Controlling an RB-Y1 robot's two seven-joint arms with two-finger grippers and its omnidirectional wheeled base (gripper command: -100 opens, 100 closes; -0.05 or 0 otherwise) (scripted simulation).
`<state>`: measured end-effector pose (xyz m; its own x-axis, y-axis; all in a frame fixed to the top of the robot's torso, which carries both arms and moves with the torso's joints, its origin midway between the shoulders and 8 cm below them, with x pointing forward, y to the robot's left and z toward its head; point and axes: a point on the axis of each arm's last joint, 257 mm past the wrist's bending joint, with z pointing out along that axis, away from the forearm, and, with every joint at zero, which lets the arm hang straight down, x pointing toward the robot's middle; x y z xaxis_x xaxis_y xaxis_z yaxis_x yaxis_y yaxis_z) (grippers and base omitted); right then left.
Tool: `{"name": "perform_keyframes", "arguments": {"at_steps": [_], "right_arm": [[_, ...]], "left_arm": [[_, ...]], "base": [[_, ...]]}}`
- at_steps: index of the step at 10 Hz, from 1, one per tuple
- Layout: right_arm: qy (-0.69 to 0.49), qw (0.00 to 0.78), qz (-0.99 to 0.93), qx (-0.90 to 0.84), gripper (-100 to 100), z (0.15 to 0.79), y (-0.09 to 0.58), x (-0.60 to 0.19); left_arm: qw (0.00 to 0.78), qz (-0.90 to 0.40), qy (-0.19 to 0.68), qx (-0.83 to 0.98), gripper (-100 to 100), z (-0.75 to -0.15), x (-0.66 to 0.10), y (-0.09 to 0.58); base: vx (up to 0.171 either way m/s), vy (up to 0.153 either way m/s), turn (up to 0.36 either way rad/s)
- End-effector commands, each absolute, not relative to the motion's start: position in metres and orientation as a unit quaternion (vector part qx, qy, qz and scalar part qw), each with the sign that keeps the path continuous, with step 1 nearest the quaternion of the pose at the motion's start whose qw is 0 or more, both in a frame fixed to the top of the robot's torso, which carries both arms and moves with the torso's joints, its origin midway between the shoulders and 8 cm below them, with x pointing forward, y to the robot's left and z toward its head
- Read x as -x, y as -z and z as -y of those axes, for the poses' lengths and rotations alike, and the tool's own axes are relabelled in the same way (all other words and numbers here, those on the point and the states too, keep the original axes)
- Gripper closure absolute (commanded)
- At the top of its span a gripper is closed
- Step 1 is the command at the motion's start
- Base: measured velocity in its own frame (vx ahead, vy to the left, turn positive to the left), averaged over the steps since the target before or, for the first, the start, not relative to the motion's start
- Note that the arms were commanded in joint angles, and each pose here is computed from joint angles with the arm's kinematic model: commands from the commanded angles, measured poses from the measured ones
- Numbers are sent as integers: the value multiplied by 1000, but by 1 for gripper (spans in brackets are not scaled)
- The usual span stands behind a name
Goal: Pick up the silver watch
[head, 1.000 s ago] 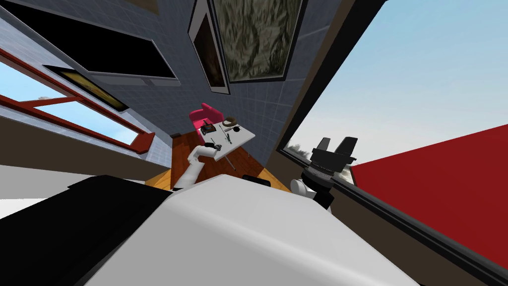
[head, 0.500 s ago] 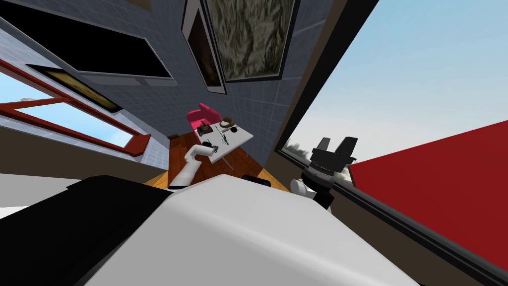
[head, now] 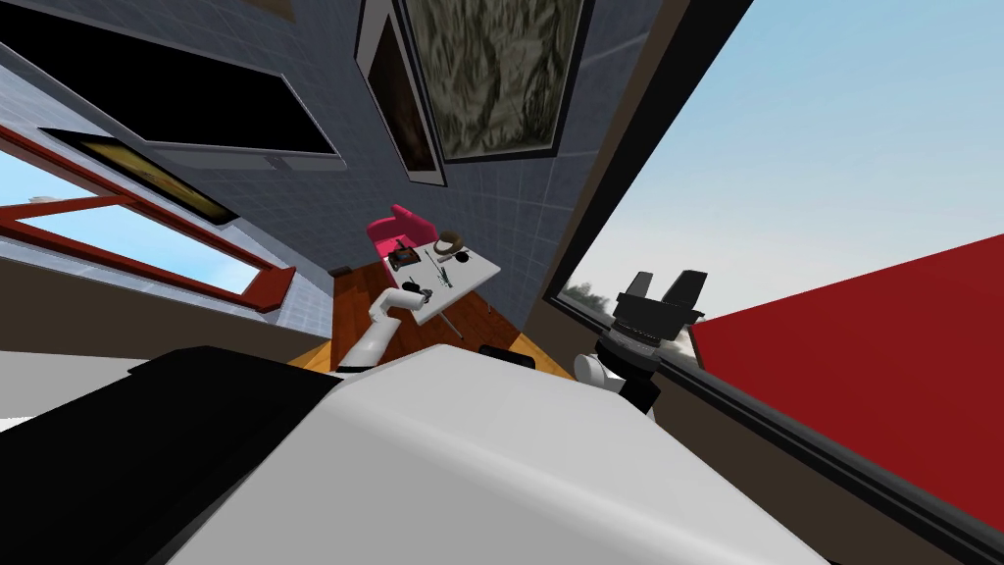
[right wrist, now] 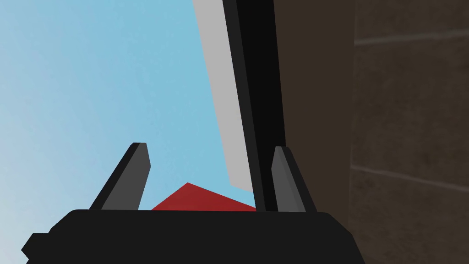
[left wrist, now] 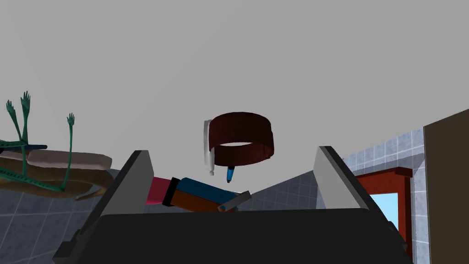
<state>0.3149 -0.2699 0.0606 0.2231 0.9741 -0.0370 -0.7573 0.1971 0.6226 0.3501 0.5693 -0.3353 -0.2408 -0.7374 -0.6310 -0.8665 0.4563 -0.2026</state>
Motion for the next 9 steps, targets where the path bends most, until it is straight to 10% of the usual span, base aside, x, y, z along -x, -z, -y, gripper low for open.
{"name": "perform_keyframes", "arguments": {"at_steps": [1, 5, 6, 7, 9], "right_arm": [[-583, 742, -219, -247, 0, 270, -61, -315], [-583, 742, -219, -247, 0, 270, -61, -315], [-583, 742, -219, -247, 0, 270, -61, -315], [-583, 742, -219, -247, 0, 270, -61, -315], [-583, 742, -219, -247, 0, 270, -61, -315]], "left_arm": [[342, -782, -94, 513, 100, -569, -350, 335], [340, -783, -94, 512, 100, -568, -350, 336], [340, -783, -94, 513, 0, -569, -350, 336], [342, -783, -94, 512, 100, -567, -349, 328], [342, -783, -93, 511, 100, -567, -349, 326]], "base": [[0, 0, 0], [0, 0, 0], [0, 0, 0], [-9, -18, 30], [-8, -30, 26]]}}
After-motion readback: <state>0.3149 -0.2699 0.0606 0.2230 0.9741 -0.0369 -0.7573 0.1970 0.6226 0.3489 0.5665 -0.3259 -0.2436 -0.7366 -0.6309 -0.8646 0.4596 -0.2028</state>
